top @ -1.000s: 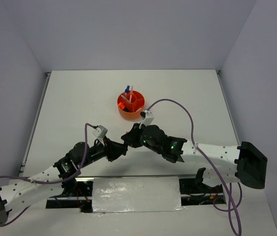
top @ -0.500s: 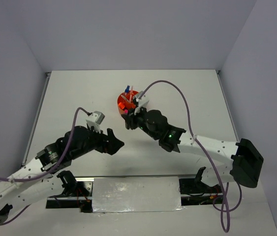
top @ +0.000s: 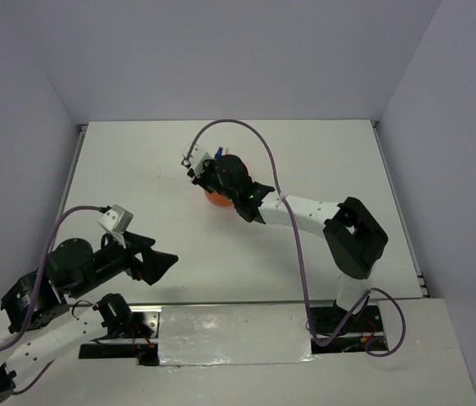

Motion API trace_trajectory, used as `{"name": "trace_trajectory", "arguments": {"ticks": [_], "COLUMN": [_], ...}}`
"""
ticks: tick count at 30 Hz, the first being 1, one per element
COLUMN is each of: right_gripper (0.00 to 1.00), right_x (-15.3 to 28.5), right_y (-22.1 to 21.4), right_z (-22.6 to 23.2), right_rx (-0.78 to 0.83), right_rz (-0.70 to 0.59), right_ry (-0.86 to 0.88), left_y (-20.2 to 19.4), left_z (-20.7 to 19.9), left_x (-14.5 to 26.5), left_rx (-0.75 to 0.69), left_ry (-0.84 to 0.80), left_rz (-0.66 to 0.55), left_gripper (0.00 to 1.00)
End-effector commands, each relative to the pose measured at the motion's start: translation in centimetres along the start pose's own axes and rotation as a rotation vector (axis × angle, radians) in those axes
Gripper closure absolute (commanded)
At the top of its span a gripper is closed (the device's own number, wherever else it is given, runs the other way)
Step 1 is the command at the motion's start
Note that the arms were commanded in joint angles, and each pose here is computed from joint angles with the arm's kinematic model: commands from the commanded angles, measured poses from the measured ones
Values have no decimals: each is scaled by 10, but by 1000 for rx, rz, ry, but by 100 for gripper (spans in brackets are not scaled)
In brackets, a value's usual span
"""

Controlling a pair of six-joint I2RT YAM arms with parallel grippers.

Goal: Sort the stationery into containers
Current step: Place the pen in the storage box.

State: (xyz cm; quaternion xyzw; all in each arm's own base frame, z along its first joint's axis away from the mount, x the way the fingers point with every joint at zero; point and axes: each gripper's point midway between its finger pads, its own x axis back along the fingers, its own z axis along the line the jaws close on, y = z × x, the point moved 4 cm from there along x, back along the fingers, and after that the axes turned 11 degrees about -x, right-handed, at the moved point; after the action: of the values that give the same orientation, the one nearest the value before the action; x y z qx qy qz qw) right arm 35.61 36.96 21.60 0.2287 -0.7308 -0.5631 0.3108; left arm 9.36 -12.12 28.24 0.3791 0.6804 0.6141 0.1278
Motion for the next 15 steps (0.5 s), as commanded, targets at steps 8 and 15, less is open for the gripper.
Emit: {"name": "trace_trajectory", "arguments": {"ticks": [8, 15], "right_gripper": [100, 91], "right_x": [-30, -30], "right_y": [-13, -29], "right_z": [-8, -14], "right_rx": [171, 170], "right_rz": [67, 102], "right_ry": [42, 33], "left_y": [8, 8], "left_z": [-16, -22], "left_x": [4, 5], "left_rx": [-61, -77], "left_ry": [-144, -189], "left_rz": [-80, -83], "left_gripper": [1, 1]}}
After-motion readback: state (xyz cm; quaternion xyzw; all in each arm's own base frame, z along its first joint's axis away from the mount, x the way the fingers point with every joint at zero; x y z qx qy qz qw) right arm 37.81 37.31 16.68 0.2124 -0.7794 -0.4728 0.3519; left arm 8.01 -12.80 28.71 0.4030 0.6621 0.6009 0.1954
